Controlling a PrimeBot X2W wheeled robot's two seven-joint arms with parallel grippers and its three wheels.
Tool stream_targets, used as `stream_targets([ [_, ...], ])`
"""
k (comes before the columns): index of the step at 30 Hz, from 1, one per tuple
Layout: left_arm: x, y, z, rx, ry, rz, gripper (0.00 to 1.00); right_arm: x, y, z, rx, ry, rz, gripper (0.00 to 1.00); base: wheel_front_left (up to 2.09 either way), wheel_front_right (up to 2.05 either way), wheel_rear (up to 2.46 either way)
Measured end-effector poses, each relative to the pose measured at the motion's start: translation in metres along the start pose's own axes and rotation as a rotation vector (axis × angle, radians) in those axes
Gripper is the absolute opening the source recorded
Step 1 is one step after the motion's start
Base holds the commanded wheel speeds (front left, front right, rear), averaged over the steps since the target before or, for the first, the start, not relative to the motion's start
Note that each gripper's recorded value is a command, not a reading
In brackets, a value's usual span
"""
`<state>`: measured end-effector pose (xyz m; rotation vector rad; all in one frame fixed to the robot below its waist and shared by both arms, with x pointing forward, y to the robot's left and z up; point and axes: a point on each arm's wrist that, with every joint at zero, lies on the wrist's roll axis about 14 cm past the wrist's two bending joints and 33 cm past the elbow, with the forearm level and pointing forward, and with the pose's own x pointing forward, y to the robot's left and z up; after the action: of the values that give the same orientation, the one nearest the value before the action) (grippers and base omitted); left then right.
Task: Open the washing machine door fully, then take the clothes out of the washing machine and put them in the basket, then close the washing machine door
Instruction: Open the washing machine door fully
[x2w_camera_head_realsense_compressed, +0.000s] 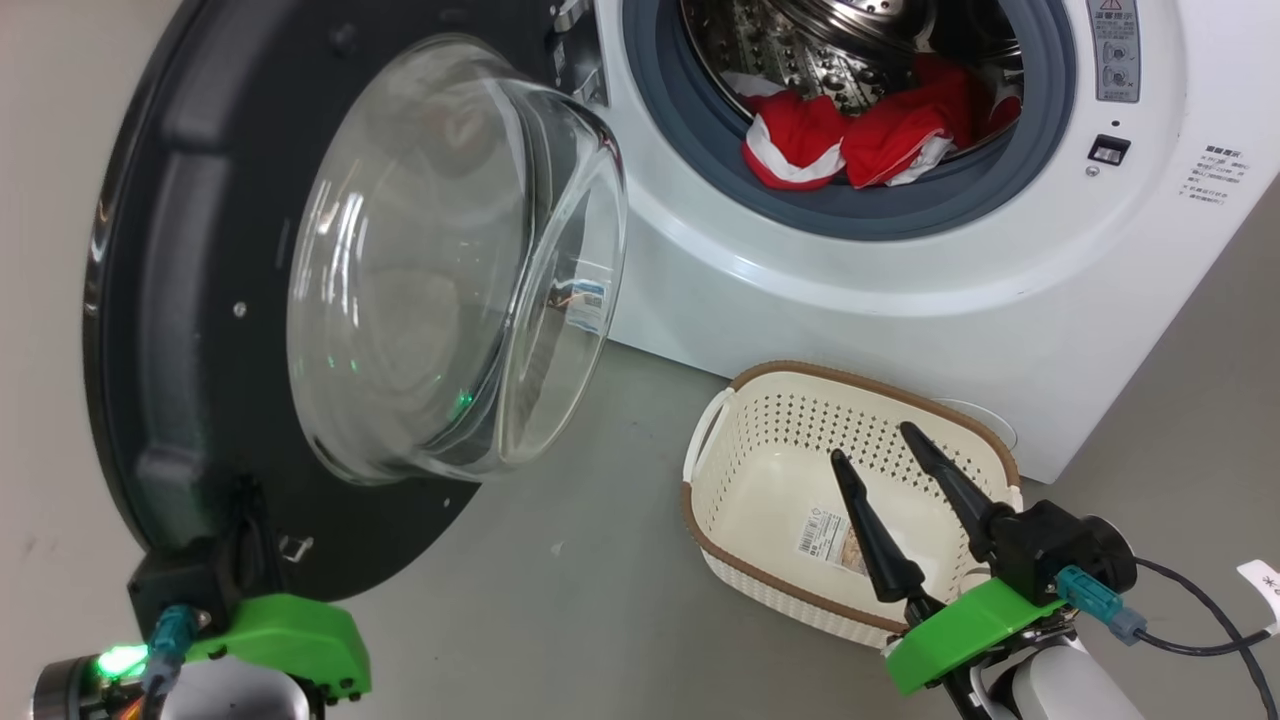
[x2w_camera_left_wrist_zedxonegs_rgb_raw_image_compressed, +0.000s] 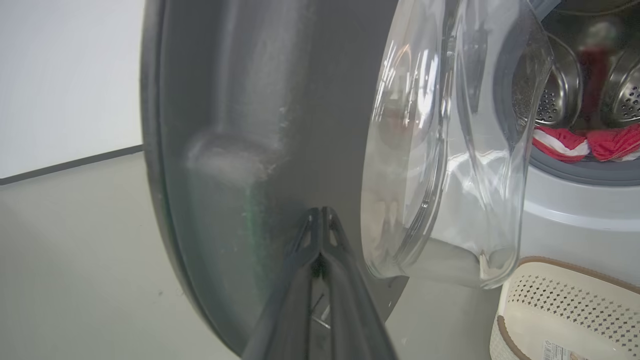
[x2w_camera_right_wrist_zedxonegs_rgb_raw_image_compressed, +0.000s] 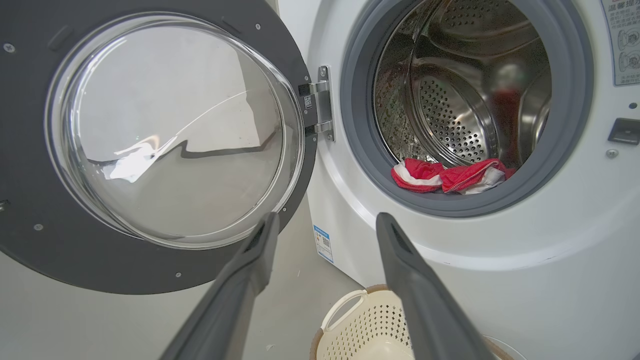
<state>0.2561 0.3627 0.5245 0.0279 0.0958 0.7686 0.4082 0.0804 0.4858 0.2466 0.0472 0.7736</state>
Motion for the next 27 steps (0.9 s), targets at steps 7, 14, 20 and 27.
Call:
stream_targets([
  [7, 0.013, 0.011, -0.001, 0.004, -0.021, 0.037, 0.00, -0.001, 0.001, -0.004, -0.010, 0.013, 0.010, 1.00, 0.00, 0.00, 0.00],
  [14, 0.024, 0.012, 0.000, 0.023, -0.048, 0.041, 0.00, -0.003, -0.007, -0.010, -0.017, 0.028, 0.004, 1.00, 0.00, 0.00, 0.00],
  [20, 0.035, 0.016, -0.001, 0.033, -0.065, 0.061, 0.00, -0.004, -0.011, -0.016, -0.023, 0.044, 0.004, 1.00, 0.00, 0.00, 0.00],
  [27, 0.046, 0.023, -0.008, 0.046, -0.059, 0.087, 0.00, -0.002, -0.018, -0.017, -0.025, 0.044, -0.005, 1.00, 0.00, 0.00, 0.00],
])
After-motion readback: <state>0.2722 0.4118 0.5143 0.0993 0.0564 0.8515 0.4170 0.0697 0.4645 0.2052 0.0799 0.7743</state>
